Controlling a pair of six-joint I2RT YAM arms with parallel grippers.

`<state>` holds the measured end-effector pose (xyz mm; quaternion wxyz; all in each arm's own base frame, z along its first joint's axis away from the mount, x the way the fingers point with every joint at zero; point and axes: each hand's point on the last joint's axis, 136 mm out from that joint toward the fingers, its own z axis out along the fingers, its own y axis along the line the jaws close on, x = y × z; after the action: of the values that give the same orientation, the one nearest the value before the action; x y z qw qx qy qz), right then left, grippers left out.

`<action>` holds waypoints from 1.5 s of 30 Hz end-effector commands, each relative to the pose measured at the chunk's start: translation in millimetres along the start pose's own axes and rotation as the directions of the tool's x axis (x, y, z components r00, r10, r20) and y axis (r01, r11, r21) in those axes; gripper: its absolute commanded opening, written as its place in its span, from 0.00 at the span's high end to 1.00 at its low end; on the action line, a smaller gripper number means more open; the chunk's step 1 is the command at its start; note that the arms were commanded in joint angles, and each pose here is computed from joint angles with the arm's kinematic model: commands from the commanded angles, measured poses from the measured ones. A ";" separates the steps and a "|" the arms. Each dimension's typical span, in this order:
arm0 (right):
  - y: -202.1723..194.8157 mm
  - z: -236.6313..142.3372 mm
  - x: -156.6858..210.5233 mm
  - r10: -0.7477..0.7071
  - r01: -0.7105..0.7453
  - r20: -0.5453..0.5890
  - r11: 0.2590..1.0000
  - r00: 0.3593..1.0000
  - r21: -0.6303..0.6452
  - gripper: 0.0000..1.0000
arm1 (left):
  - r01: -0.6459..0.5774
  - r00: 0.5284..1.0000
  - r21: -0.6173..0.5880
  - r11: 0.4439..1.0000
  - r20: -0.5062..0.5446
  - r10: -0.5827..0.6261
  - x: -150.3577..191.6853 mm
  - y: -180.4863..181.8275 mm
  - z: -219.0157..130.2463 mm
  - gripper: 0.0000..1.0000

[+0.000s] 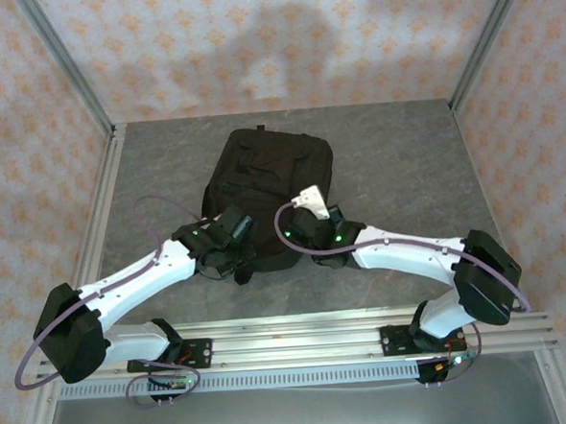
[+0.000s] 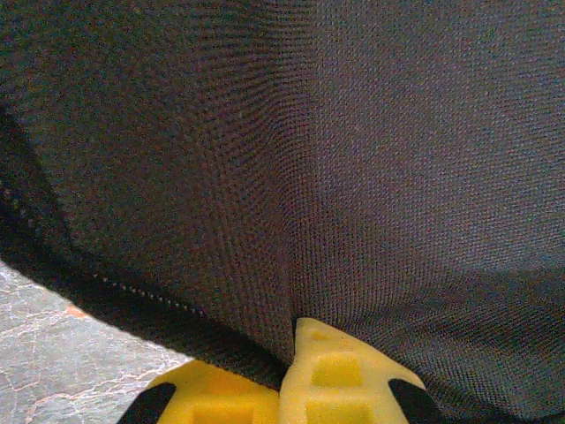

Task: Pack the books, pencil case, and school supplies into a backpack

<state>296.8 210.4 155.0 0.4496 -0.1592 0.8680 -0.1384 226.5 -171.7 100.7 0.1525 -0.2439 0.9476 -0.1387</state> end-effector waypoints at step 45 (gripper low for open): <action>-145.1 -50.7 -30.3 0.509 -0.514 0.220 0.857 0.832 -0.037 0.01 | -0.634 0.739 0.318 0.705 -0.021 0.674 90.1 -120.5 -34.7 0.33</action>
<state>293.7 90.0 247.5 0.5449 0.0856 0.8337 -0.0269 179.3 -315.7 122.4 0.0914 0.1096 0.9668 -0.2119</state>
